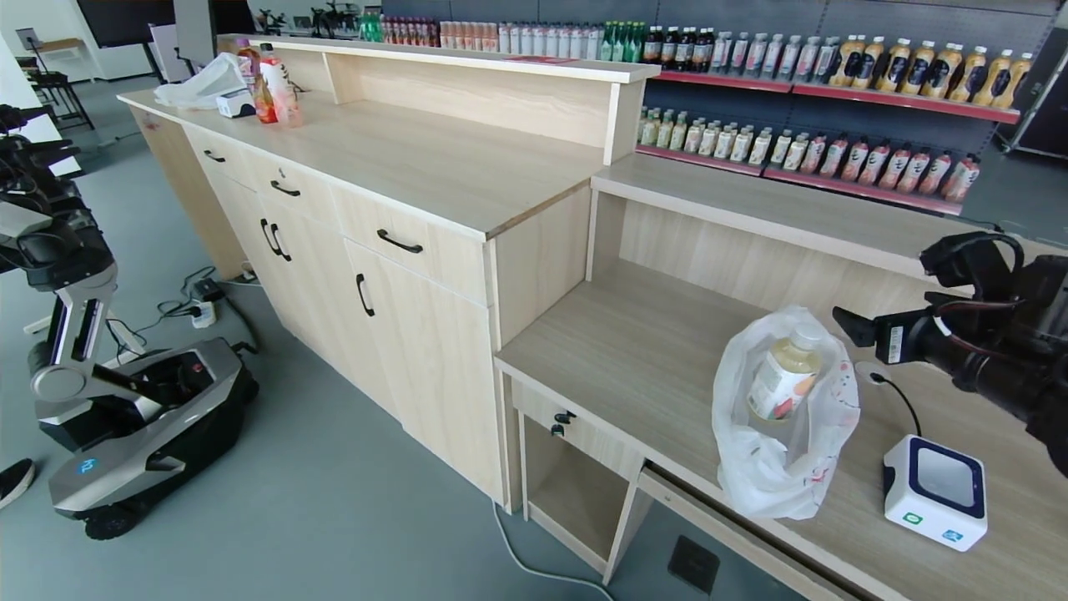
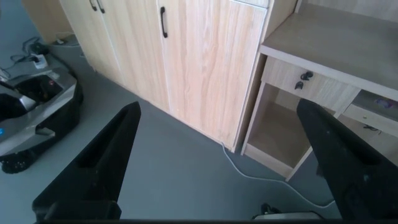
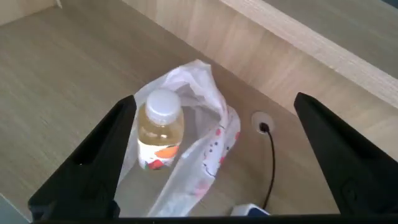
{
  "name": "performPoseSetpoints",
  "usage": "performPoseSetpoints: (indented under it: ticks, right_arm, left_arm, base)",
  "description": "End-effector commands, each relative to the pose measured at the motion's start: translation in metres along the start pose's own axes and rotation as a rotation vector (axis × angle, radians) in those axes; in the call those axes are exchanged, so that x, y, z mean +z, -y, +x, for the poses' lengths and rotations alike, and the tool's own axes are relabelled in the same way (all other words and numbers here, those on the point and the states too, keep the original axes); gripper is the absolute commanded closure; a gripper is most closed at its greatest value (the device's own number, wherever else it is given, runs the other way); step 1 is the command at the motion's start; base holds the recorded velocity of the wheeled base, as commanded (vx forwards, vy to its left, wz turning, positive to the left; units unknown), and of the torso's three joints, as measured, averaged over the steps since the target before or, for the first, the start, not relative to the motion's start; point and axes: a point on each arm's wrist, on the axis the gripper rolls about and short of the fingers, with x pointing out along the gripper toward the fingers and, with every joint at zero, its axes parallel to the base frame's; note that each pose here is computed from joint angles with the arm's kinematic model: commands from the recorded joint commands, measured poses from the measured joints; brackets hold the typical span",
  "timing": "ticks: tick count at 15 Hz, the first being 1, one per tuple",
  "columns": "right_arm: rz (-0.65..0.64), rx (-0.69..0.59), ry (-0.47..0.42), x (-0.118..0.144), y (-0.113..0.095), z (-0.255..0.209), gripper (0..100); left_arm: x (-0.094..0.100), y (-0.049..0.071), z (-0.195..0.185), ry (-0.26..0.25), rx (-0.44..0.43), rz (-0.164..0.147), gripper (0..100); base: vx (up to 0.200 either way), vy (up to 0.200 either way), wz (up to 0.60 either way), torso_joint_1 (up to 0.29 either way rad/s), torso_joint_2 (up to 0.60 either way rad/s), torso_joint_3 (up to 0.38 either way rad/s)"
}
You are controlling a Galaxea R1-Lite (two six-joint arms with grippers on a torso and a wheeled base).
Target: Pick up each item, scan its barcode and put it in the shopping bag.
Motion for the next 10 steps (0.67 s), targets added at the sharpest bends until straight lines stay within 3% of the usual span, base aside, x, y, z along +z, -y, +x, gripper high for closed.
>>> performPoseSetpoints:
  ticks: [1,6,8,10]
  right_arm:
    - [-0.027,-0.190,-0.021,0.017,0.046,-0.042,0]
    - [-0.080,-0.424,-0.500,-0.037,0.127,-0.085,0]
    - [-0.058,-0.455,-0.586,-0.058,0.144,-0.081,0]
    - [-0.117,-0.436,-0.728,-0.095,0.164,-0.077,0]
  left_arm:
    - [0.000,0.000,0.000,-0.002,0.000,0.000,0]
    - [0.000,0.000,0.000,0.000,0.000,0.000,0]
    - [0.000,0.000,0.000,0.000,0.000,0.000,0]
    - [0.000,0.000,0.000,-0.002,0.000,0.000,0]
  base:
    - [0.000,0.000,-0.60,-0.007,0.00,0.007]
    - [0.000,0.000,-0.60,0.003,0.01,0.003]
    - [0.000,0.000,0.00,0.000,0.00,0.000]
    - [0.000,0.000,0.00,0.000,0.00,0.000]
